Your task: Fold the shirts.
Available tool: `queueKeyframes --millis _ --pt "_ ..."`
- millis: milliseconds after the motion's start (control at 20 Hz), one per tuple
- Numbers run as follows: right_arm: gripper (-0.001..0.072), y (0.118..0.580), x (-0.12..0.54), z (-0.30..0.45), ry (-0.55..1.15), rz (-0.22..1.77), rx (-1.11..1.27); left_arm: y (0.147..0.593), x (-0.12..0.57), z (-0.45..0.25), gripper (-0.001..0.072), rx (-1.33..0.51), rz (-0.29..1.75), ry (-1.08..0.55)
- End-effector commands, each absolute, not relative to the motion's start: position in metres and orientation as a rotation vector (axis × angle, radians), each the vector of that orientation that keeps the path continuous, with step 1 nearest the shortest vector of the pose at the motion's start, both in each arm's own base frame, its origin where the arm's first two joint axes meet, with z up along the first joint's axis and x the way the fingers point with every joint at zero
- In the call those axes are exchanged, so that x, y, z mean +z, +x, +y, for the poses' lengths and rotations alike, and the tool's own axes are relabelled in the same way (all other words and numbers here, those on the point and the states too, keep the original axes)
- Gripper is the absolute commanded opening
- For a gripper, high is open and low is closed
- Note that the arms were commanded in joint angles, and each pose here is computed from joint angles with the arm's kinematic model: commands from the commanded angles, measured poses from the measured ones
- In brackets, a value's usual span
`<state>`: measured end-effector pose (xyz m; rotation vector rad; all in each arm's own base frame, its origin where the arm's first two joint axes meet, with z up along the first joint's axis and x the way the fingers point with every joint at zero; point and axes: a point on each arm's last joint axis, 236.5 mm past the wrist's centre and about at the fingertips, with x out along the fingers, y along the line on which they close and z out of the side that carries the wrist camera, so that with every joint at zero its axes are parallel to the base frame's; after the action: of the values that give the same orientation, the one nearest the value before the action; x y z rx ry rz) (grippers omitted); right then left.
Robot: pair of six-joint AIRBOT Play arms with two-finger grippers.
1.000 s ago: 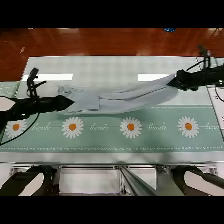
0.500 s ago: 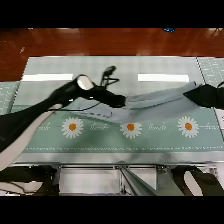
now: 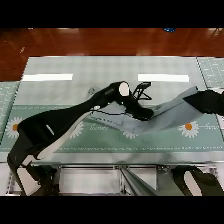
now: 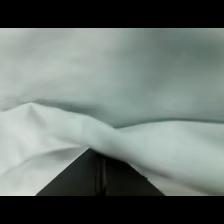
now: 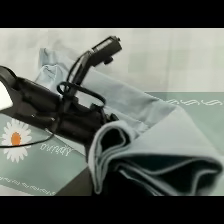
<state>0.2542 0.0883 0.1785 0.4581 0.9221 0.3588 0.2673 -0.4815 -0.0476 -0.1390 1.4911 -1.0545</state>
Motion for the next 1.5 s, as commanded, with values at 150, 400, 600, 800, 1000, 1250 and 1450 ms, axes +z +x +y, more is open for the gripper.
queueKeyframes --millis 150,400,600,800,1000,1250,1450 --pt "0.0023 0.282 0.173 0.13 0.527 0.944 0.483 0.364 0.008 -0.32 0.0025 -0.8 1.39 -0.109" --pt "0.0023 0.336 0.134 0.239 0.573 1.009 0.65 0.368 0.077 -0.166 0.0025 -0.564 1.124 -0.238" --pt "0.0023 0.381 0.097 0.332 0.618 1.077 0.739 0.323 0.098 -0.098 0.0025 -0.423 0.999 -0.283" --pt "0.0023 0.392 0.055 0.403 0.631 1.182 0.811 0.294 0.096 -0.08 0.0025 -0.36 0.952 -0.308" --pt "0.0024 0.392 0.02 0.434 0.636 1.242 0.824 0.287 0.08 -0.082 0.0025 -0.359 0.984 -0.329" --pt "0.041 0.375 0.014 0.436 0.621 1.31 0.876 0.293 0.066 -0.082 0.0025 -0.338 0.966 -0.37" --pt "0.0408 0.378 0.061 0.35 0.52 1.35 0.858 0.329 0.112 -0.046 0.0025 -0.238 0.785 -0.362"
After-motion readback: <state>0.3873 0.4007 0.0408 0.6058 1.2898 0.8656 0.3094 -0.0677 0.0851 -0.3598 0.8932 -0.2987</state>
